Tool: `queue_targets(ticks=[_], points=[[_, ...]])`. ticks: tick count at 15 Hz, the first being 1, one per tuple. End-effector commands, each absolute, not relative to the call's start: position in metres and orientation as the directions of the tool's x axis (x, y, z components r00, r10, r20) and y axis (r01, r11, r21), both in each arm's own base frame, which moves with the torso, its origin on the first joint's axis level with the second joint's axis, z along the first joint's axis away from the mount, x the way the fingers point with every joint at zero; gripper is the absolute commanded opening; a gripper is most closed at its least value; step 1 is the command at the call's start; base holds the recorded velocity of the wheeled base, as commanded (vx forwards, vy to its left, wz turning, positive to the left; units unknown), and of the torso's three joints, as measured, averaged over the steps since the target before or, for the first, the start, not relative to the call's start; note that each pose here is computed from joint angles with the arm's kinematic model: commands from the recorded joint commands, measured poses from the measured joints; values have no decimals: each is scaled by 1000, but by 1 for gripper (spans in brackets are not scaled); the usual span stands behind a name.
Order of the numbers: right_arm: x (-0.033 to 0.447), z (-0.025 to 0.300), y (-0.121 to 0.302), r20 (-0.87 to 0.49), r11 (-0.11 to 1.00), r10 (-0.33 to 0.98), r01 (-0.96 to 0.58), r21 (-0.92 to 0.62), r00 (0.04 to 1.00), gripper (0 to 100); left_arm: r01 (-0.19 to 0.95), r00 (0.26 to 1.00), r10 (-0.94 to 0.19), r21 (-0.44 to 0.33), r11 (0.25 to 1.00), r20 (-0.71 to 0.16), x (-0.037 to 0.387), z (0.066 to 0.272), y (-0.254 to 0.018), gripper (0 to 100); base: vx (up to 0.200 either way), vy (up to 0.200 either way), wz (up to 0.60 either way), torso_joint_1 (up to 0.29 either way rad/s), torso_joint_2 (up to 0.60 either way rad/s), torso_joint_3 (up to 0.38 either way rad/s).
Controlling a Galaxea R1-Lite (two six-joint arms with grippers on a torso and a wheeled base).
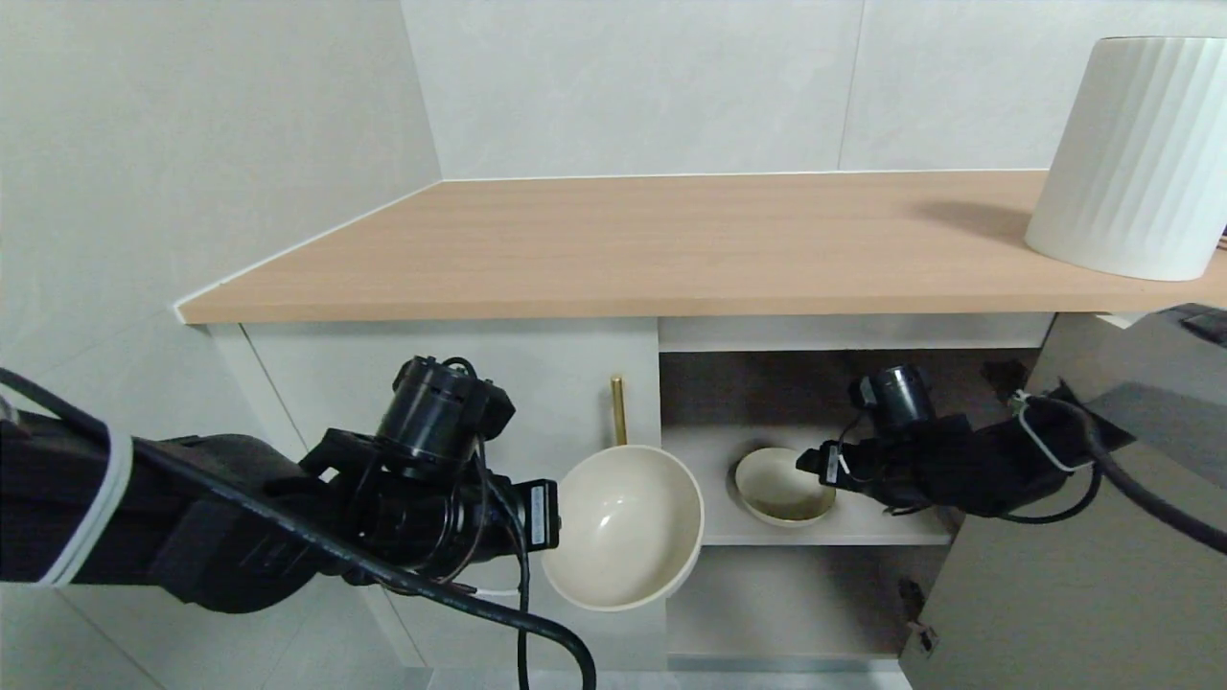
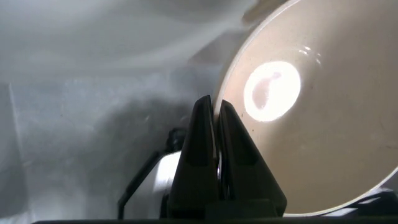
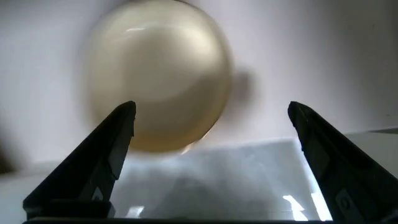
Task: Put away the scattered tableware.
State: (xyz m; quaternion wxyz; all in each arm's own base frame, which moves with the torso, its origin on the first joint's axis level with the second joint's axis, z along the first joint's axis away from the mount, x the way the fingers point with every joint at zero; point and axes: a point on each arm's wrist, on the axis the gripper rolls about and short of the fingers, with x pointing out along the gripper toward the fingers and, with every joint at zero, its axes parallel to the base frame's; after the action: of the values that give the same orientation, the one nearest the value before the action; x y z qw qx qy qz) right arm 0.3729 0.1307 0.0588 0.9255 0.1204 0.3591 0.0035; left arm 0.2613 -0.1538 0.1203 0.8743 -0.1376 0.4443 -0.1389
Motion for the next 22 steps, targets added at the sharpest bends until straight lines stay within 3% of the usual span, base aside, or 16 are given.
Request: queue_targets(ticks=[1,5,6,9,14,22], points=[[325,126,135,-600,947,262,-81,312,756,100,139,492,-324,-295,945,-808,263,93,-163,0,0,0,0,0,0,0],[271,161,160,-615,899,432,-256,356,660,100,164,453,-220,-162,973,-864,256,69,-180,0,0,0,0,0,0,0],[253,161,171,-621,871,491,-348,347,611,100,164,459,-204,-143,976,-865,259,66,-184,0,0,0,0,0,0,0],[236,140,193,-679,849,506,-447,282,532,100,180,459,-212,-143,973,-863,257,66,-189,0,0,0,0,0,0,0],[238,100,220,-756,867,442,-446,222,483,100,202,483,-229,-147,968,-845,250,77,-194,0,0,0,0,0,0,0],[246,83,229,-746,891,406,-411,194,527,100,219,486,-233,-141,966,-842,243,79,-199,0,0,0,0,0,0,0]])
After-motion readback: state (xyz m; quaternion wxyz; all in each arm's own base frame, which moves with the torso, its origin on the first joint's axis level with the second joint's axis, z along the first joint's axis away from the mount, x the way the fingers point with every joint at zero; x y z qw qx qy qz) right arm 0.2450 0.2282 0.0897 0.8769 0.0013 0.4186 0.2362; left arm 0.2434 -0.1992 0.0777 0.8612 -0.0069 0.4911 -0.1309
